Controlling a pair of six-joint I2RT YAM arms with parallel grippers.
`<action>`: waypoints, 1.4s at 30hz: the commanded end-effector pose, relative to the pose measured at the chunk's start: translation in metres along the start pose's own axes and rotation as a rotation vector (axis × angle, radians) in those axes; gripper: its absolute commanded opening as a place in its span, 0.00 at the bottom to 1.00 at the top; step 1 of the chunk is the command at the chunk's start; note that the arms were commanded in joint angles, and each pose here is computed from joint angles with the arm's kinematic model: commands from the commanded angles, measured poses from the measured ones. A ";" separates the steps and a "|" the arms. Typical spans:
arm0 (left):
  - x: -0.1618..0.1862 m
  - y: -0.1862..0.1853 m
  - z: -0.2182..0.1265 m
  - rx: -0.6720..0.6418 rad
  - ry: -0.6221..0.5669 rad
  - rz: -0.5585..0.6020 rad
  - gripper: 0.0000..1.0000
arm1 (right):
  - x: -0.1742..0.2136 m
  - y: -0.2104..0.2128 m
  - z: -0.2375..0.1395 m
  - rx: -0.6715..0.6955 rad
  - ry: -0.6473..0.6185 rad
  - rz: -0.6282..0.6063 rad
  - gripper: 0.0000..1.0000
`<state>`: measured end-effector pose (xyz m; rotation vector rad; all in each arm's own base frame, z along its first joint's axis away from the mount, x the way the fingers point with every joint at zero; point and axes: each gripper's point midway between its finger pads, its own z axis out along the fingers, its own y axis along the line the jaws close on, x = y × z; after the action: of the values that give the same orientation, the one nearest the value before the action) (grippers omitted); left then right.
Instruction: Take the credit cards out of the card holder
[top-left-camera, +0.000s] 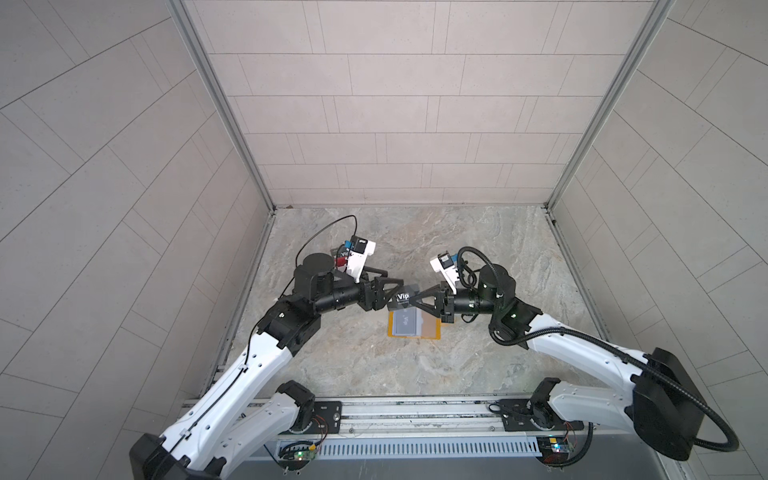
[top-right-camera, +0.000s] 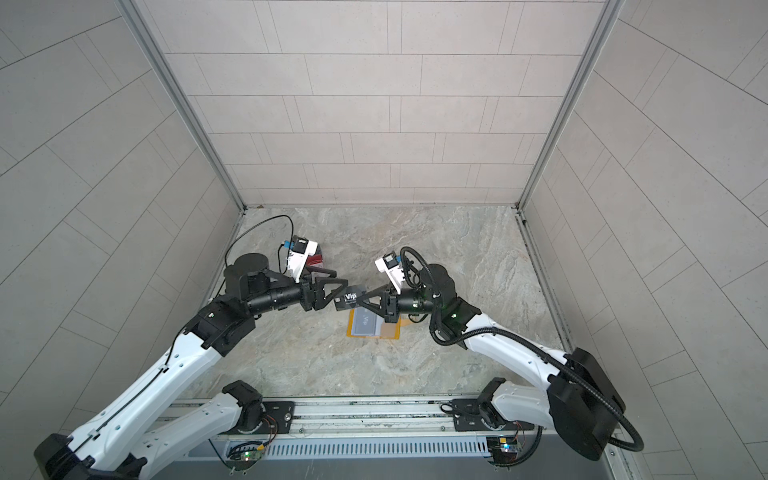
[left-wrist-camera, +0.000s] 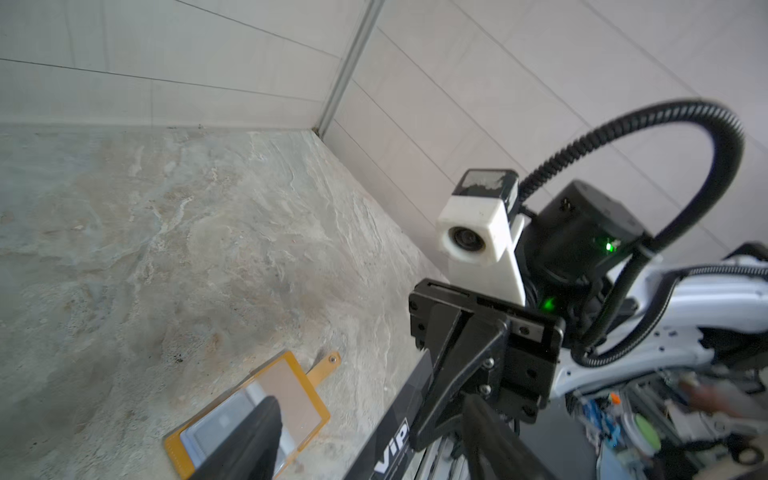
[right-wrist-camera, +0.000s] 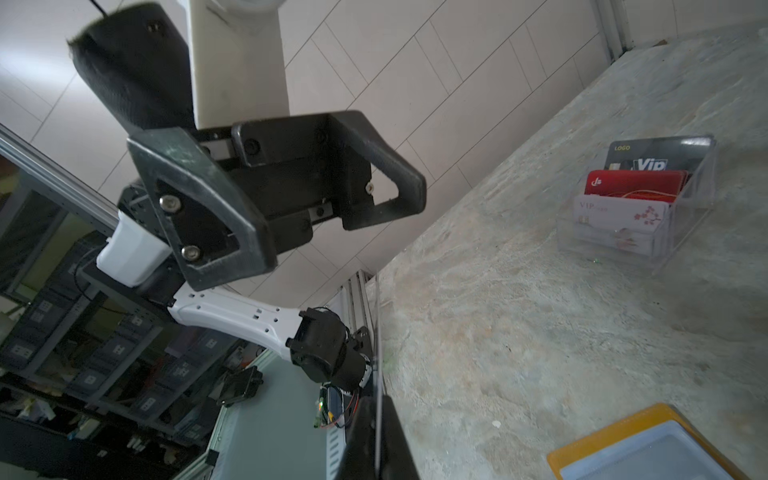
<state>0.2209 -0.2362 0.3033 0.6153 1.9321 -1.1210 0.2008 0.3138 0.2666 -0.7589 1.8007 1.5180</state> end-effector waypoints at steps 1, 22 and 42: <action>0.033 -0.015 -0.003 0.107 0.191 0.085 0.68 | 0.028 0.009 -0.010 -0.018 0.140 -0.090 0.00; 0.060 -0.050 -0.009 0.401 0.430 0.120 0.29 | 0.028 0.031 -0.002 -0.131 0.299 -0.172 0.00; 0.067 -0.041 -0.007 0.377 0.499 0.123 0.00 | 0.024 0.019 0.004 -0.085 0.291 -0.178 0.20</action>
<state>0.1525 -0.2514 0.2629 1.2868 2.0713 -1.3878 0.1626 0.3183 0.2528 -1.1937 1.8716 1.4980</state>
